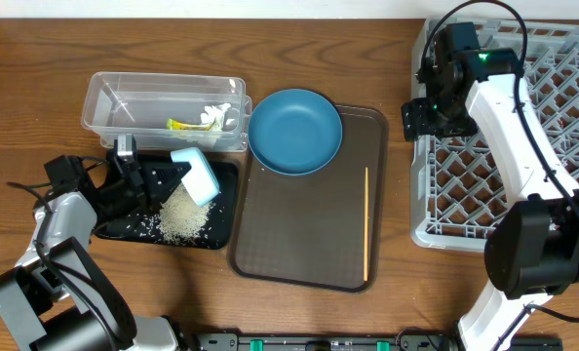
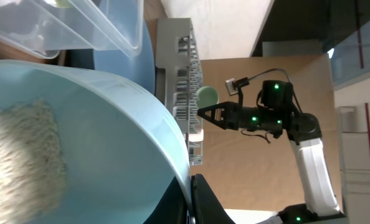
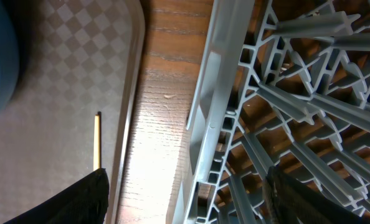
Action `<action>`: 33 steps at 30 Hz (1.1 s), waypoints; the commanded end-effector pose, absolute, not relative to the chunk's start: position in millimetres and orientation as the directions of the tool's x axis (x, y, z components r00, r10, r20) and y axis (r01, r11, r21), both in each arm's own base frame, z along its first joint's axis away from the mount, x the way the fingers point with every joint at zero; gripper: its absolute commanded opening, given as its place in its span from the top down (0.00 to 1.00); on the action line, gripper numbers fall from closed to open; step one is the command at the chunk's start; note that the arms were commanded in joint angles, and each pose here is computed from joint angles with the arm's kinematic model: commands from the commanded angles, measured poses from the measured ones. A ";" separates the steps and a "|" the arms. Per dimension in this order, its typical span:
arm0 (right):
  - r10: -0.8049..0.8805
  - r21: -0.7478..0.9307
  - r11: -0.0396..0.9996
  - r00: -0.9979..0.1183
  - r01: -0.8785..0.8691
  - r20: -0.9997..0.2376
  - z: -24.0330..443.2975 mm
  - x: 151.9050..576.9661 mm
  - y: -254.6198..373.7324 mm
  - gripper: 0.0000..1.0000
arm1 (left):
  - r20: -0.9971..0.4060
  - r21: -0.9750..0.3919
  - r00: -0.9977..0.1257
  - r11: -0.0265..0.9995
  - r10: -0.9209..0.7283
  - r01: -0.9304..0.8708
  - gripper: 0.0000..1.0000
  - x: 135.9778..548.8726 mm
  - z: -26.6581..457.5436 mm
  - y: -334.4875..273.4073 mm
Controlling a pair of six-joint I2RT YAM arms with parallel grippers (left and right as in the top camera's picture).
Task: Sort waste into correct bins and load items into the dishwasher rack
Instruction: 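Move the rice bowl over the black tray and tip out the rice, then carry the light-blue bowl with left gripper and set it on brown tray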
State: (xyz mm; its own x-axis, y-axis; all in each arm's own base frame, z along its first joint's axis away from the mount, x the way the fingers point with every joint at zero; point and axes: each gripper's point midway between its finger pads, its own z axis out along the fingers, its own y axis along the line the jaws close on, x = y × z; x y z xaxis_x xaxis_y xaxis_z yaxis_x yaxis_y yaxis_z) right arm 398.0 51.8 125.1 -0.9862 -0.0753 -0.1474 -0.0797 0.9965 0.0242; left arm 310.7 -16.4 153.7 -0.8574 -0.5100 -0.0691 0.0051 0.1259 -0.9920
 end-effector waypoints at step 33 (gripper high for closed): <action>-0.058 0.016 0.998 -0.988 -0.060 -0.140 124.7 396.8 48.0 0.21 | 0.045 -0.973 -0.782 0.152 -0.622 -0.177 0.94 322.5 132.6 18.0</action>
State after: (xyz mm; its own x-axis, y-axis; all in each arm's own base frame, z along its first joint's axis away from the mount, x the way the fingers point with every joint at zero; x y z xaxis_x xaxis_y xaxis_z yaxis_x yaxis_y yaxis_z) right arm 396.4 51.6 124.9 -0.9871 -0.0754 -0.1410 -0.0795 0.9966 0.0236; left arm 322.0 15.5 143.6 -0.7943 -0.6070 0.0240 -0.1235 0.1227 -0.9847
